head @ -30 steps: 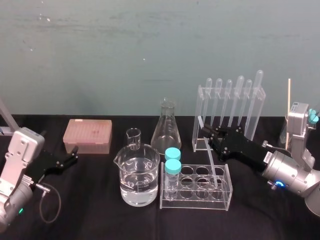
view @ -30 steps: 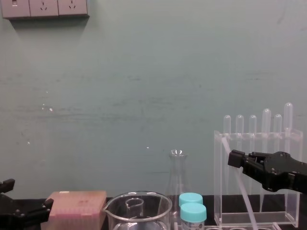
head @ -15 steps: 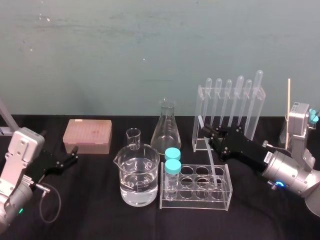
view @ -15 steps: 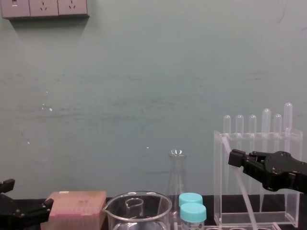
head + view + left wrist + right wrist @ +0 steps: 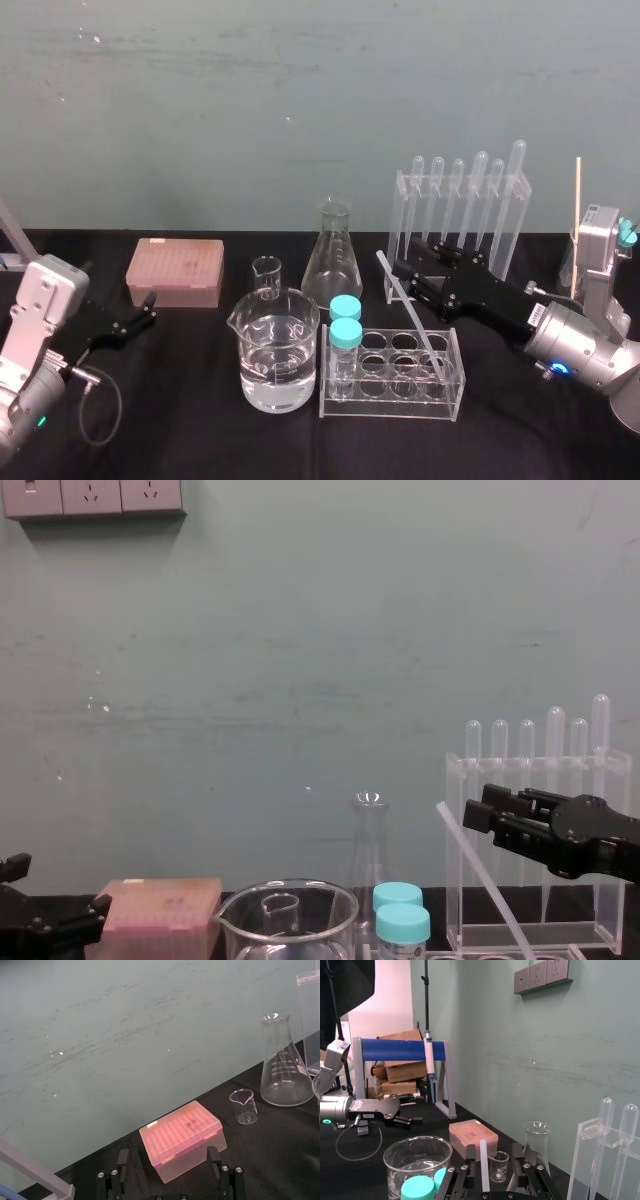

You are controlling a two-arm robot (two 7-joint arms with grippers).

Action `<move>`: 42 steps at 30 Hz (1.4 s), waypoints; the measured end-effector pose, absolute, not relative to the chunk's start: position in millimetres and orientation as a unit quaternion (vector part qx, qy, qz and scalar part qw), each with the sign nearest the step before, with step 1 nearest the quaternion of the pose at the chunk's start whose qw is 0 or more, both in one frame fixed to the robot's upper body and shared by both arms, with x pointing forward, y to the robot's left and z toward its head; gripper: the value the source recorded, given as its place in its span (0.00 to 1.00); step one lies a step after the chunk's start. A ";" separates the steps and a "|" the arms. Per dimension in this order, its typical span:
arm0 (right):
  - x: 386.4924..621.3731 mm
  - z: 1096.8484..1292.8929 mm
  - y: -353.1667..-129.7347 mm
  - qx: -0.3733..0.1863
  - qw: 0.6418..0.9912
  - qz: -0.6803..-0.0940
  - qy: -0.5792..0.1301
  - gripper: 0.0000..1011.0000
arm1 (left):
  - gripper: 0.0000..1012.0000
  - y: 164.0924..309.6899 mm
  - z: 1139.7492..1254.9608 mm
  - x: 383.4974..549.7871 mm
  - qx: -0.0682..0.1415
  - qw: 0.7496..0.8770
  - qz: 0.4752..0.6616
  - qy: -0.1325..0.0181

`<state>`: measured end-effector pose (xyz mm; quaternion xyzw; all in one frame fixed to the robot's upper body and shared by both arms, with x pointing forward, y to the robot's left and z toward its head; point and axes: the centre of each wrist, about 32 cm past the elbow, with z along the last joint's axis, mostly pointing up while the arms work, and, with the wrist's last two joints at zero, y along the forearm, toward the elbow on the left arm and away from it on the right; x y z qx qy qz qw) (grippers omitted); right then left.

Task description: Pick up the stirring rod with one hand, then place it down.

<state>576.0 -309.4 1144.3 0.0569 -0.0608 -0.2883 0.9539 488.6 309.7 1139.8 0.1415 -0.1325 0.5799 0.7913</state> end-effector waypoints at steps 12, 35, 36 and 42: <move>576.0 1144.2 -309.4 0.057 0.954 -0.288 -0.061 0.80 | 0.99 309.7 1139.8 488.6 0.142 0.791 0.580 -0.132; 555.9 1164.6 -318.5 0.050 0.874 -0.479 -0.062 0.99 | 0.99 309.7 1139.8 488.6 0.142 0.791 0.580 -0.132; 554.5 1164.6 -319.4 0.041 0.868 -0.491 -0.056 0.99 | 0.99 309.7 1139.8 488.6 0.141 0.791 0.580 -0.132; 546.5 1162.4 -324.2 -0.022 0.843 -0.536 -0.022 0.99 | 0.99 309.7 1139.8 488.6 0.141 0.791 0.580 -0.132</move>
